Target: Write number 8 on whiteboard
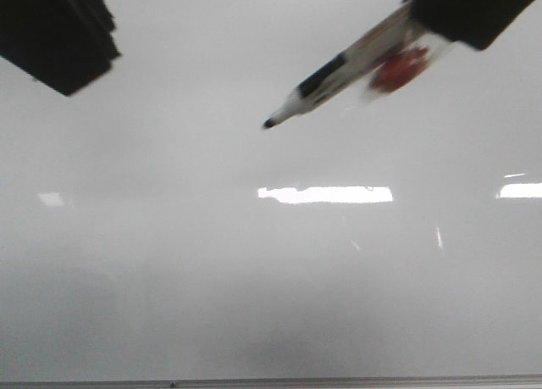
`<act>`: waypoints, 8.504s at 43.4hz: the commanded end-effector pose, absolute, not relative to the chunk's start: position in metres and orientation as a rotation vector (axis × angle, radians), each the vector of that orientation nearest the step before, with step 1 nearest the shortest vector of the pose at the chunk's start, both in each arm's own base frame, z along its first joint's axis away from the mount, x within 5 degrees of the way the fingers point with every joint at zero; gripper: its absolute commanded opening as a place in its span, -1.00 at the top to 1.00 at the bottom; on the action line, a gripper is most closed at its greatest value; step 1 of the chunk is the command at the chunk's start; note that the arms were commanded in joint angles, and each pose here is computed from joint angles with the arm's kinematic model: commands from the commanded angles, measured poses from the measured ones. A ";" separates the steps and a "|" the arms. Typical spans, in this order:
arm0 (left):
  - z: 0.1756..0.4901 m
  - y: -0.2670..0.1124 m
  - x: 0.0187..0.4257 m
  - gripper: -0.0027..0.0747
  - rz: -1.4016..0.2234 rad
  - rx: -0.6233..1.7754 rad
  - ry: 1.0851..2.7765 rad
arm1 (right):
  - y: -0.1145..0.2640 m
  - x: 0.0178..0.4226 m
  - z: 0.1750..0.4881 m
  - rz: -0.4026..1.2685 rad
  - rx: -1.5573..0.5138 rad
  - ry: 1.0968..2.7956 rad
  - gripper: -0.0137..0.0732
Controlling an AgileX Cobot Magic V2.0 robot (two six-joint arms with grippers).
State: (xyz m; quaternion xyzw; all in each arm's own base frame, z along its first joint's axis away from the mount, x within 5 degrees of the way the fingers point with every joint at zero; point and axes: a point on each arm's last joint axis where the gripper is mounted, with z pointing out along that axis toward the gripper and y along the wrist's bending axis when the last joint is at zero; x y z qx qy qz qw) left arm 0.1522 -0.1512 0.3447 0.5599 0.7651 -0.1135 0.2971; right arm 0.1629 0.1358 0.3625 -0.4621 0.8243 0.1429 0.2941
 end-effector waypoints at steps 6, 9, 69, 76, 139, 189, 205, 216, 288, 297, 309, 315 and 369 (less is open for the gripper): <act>0.358 -0.101 0.152 -0.12 -0.330 1.009 2.112 | 0.086 0.144 0.381 0.380 -0.686 2.057 0.91; 0.361 -0.092 0.149 -0.12 -0.384 0.885 2.104 | 0.081 0.138 0.373 0.380 -0.632 1.980 0.91; 0.362 -0.086 0.150 -0.12 -0.406 0.792 2.093 | 0.157 0.286 0.337 0.365 -0.621 2.067 0.91; 0.362 -0.086 0.150 -0.12 -0.406 0.792 2.093 | 0.148 0.284 0.329 0.329 -0.653 2.159 0.91; 0.362 -0.087 0.149 -0.12 -0.372 0.894 2.044 | 0.126 0.210 0.363 0.354 -0.756 2.043 0.91; 0.342 -0.259 0.153 -0.05 -0.694 1.726 1.684 | 0.111 0.122 0.363 0.540 -1.319 1.929 0.91; 0.345 -0.260 0.152 0.76 -0.713 1.722 1.640 | 0.111 0.122 0.363 0.540 -1.318 1.931 0.77; 0.347 -0.255 0.154 0.88 -0.664 1.700 1.680 | 0.105 0.122 0.366 0.473 -1.321 1.967 -0.39; 0.263 -0.002 0.304 0.42 0.040 -0.029 2.334 | 0.053 0.111 0.385 0.115 -0.861 2.137 -0.47; 0.260 -0.002 0.308 0.13 0.038 -0.024 2.326 | 0.053 0.111 0.385 0.115 -0.861 2.137 -0.47; 0.287 0.001 0.292 0.09 0.106 -0.011 2.376 | 0.051 0.109 0.383 0.152 -0.744 2.219 -0.47; 0.316 -0.003 0.269 0.09 0.110 0.017 2.315 | 0.044 0.108 0.381 0.143 -0.561 2.306 -0.47; 0.395 -0.075 0.103 0.57 -0.362 0.664 2.019 | 0.012 0.034 0.379 0.178 -0.453 2.083 0.30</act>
